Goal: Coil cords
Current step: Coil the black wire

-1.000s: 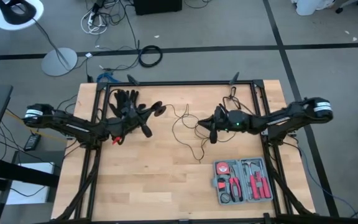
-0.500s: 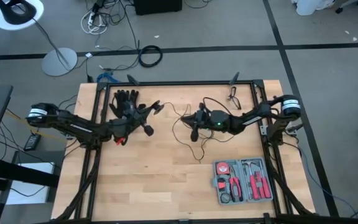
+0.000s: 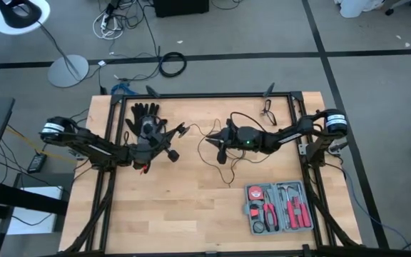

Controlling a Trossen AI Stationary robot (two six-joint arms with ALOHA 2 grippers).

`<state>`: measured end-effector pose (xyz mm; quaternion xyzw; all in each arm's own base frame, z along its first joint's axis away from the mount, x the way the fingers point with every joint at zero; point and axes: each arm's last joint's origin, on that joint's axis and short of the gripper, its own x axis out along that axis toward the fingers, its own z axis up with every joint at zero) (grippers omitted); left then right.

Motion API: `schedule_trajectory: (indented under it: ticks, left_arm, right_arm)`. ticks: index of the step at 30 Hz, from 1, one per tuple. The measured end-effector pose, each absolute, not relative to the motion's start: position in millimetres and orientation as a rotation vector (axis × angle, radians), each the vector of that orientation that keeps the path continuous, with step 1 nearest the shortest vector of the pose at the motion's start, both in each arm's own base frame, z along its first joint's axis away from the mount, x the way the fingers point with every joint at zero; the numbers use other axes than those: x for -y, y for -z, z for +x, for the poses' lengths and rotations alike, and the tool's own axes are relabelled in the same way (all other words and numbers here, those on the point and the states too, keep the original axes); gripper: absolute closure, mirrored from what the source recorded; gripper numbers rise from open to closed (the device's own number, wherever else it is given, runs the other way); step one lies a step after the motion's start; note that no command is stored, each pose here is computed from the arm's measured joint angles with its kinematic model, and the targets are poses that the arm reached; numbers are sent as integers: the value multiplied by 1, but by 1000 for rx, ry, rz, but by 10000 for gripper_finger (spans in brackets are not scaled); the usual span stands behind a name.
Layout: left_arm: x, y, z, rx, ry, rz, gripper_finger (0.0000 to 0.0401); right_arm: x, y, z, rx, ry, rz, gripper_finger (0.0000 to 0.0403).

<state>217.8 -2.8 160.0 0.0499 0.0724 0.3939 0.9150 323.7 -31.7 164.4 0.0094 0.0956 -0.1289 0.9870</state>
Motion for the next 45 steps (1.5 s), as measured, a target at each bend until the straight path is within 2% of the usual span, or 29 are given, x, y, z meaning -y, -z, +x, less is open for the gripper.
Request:
schedule_trajectory:
  ticks: [28, 31, 35, 45]
  left_arm:
    - [3, -160, 218, -148, -811, 104, 401]
    - [3, -162, 218, -130, -809, 92, 401]
    - [3, -164, 219, -104, -800, 76, 401]
    - [5, -175, 221, 25, -717, -17, 401]
  right_arm:
    - [32, -157, 320, -312, 336, -106, 340]
    - [32, -157, 320, -311, 336, -106, 351]
    - [31, -157, 320, -310, 335, -82, 394]
    - [37, -150, 325, -371, 429, 30, 401]
